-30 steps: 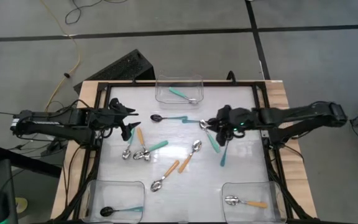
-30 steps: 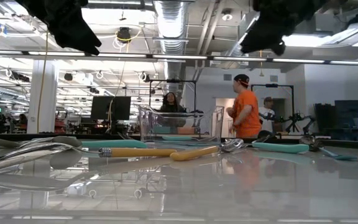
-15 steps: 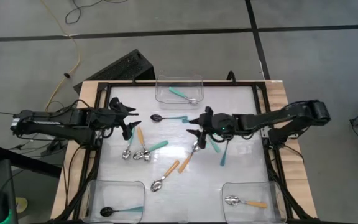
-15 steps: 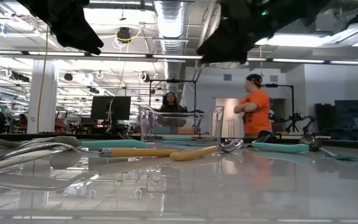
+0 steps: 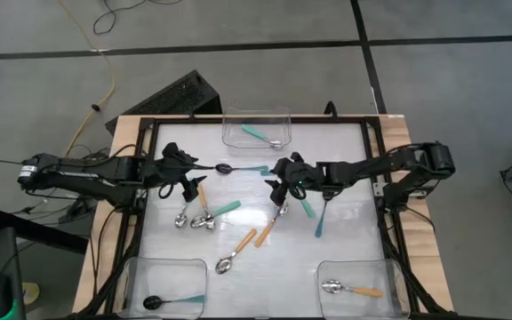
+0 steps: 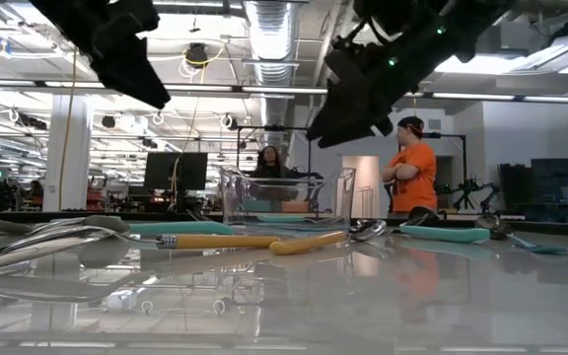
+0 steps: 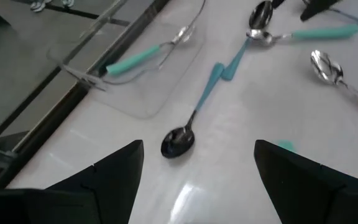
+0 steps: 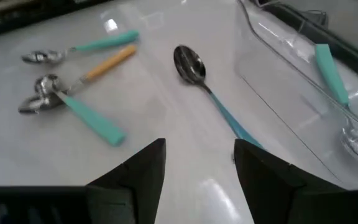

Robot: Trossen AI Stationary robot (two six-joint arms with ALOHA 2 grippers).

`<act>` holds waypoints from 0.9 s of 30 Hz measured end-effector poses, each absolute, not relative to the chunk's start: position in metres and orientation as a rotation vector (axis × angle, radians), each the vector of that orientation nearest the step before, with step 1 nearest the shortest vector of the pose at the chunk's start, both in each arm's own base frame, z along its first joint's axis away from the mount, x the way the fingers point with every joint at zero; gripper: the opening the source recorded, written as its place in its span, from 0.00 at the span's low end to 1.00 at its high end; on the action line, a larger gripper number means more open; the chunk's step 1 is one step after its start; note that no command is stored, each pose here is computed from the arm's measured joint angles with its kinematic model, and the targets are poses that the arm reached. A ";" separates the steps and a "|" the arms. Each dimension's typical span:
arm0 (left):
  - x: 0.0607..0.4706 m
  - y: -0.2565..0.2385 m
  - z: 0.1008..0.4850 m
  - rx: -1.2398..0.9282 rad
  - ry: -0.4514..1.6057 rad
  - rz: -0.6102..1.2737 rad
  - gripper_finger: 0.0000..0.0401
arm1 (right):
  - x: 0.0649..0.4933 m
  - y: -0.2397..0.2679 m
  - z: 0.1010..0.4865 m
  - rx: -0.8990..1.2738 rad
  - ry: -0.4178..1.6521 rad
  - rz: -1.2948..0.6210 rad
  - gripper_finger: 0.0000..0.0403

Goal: Sort silverware by color (type)
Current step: Put the top left blue spoon into the top transparent bin

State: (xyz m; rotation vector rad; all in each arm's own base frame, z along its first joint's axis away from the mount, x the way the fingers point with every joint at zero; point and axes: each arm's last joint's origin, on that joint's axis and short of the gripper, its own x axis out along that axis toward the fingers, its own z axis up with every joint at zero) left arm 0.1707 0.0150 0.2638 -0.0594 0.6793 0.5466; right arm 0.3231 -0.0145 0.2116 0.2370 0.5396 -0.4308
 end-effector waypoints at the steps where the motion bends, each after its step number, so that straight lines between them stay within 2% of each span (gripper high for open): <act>1: 0.170 0.015 0.265 -0.067 0.677 0.548 0.73 | 0.321 -0.015 0.213 0.256 0.544 -0.438 0.53; 8: 0.154 0.013 0.272 -0.171 0.695 0.521 0.73 | 0.298 -0.014 0.212 0.349 0.703 -0.538 0.53; 14: 0.137 0.016 0.259 -0.381 0.843 0.663 0.73 | 0.298 -0.011 0.218 0.362 0.668 -0.524 0.53; 19: 0.138 0.017 0.252 -0.515 0.868 0.771 0.73 | 0.298 -0.012 0.219 0.364 0.661 -0.526 0.53; 27: 0.151 0.012 0.236 -0.527 0.950 0.867 0.73 | 0.299 -0.012 0.220 0.365 0.647 -0.518 0.53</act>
